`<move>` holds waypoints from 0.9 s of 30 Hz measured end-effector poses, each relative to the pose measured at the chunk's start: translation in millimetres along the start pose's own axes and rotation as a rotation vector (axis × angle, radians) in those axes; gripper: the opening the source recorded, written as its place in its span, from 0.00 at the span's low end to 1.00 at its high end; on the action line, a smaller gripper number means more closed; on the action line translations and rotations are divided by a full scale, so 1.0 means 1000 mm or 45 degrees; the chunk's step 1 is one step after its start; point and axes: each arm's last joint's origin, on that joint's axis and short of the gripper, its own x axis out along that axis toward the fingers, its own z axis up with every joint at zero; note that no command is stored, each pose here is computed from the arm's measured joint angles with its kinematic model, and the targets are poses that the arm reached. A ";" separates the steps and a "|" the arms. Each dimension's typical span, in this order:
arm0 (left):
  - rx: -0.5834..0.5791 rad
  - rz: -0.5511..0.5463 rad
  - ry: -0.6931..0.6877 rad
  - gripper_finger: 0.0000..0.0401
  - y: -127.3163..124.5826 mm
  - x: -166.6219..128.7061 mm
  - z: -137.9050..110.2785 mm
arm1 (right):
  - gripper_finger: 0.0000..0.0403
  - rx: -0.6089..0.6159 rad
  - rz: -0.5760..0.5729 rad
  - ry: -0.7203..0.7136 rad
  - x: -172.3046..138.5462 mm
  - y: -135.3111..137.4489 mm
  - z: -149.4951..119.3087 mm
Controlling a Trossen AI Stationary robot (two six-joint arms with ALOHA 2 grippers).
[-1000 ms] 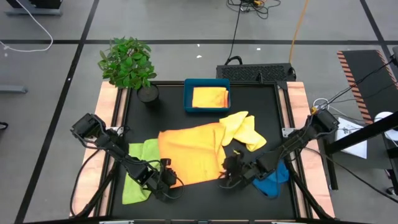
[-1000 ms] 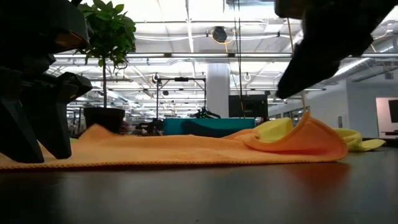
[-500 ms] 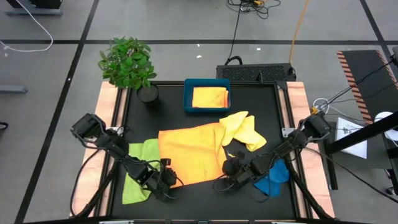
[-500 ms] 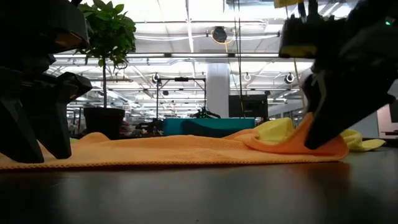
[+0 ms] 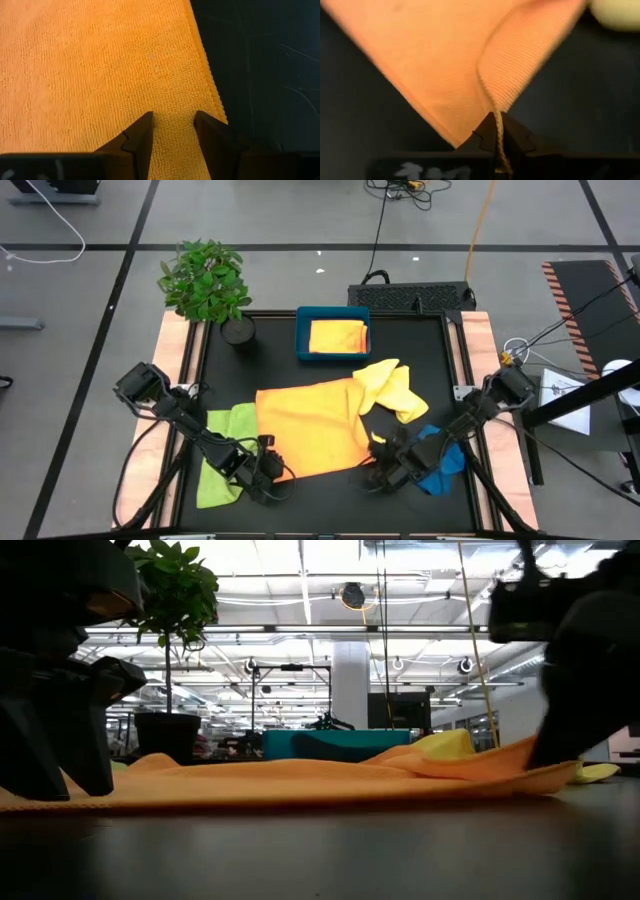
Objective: Fold microfiber towels
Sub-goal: Fold the orange microfiber towel
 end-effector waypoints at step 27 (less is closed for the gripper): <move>0.076 -0.238 0.116 0.38 -0.021 -0.008 -0.012 | 0.02 0.259 0.212 0.164 -0.035 0.007 -0.048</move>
